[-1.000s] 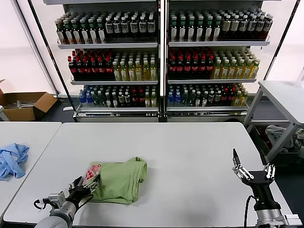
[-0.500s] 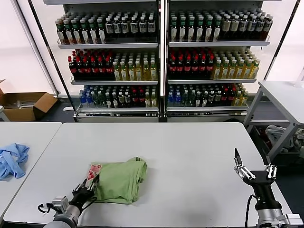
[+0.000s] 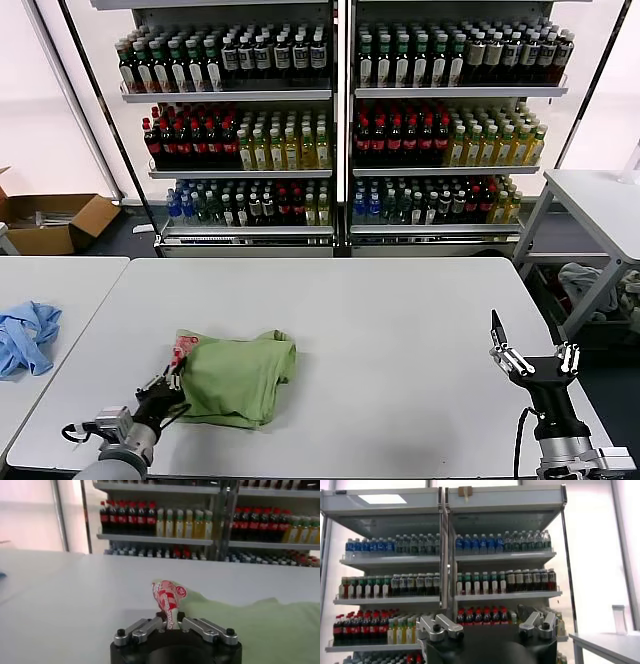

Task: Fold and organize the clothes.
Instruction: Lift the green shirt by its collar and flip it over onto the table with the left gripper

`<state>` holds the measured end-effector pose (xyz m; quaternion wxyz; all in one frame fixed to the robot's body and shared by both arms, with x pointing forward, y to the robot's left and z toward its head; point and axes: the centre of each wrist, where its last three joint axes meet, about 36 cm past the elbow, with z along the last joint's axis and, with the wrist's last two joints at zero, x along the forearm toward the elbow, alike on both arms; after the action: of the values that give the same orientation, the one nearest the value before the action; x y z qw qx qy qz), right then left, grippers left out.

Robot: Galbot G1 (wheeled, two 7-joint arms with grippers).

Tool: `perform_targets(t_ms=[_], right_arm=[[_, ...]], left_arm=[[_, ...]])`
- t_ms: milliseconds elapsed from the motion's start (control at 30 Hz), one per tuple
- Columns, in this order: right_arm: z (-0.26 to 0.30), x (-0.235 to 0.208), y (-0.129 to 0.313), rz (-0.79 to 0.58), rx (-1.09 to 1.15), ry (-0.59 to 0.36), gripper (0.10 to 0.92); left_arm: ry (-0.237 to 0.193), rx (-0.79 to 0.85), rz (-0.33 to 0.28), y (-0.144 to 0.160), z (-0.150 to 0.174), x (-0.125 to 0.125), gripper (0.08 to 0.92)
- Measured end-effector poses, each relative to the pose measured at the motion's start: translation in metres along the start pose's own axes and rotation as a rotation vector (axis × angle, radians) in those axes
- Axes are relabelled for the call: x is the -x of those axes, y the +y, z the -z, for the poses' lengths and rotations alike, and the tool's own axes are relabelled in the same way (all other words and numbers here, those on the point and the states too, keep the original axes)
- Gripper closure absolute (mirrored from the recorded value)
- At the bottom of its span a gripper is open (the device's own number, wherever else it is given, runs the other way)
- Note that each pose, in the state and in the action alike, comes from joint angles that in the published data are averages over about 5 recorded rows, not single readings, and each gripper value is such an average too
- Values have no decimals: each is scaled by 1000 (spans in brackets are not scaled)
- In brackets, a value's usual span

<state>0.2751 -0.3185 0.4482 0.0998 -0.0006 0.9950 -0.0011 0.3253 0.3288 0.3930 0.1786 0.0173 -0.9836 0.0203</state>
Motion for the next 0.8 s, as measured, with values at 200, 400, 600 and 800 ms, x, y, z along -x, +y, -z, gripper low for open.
perform_targets(t_ms=[200, 400, 600, 800], right_arm=[[-3, 4, 3, 7, 4, -3, 200], [-1, 9, 3, 16, 4, -14, 200], [2, 8, 5, 20, 8, -21, 200], [4, 5, 5, 20, 6, -20, 200]], left_arm=[[-109, 60, 94, 44, 45, -7, 864], [-245, 167, 149, 83, 103, -23, 864], [-321, 313, 138, 95, 115, -23, 864], [-272, 443, 70, 84, 59, 4, 864]])
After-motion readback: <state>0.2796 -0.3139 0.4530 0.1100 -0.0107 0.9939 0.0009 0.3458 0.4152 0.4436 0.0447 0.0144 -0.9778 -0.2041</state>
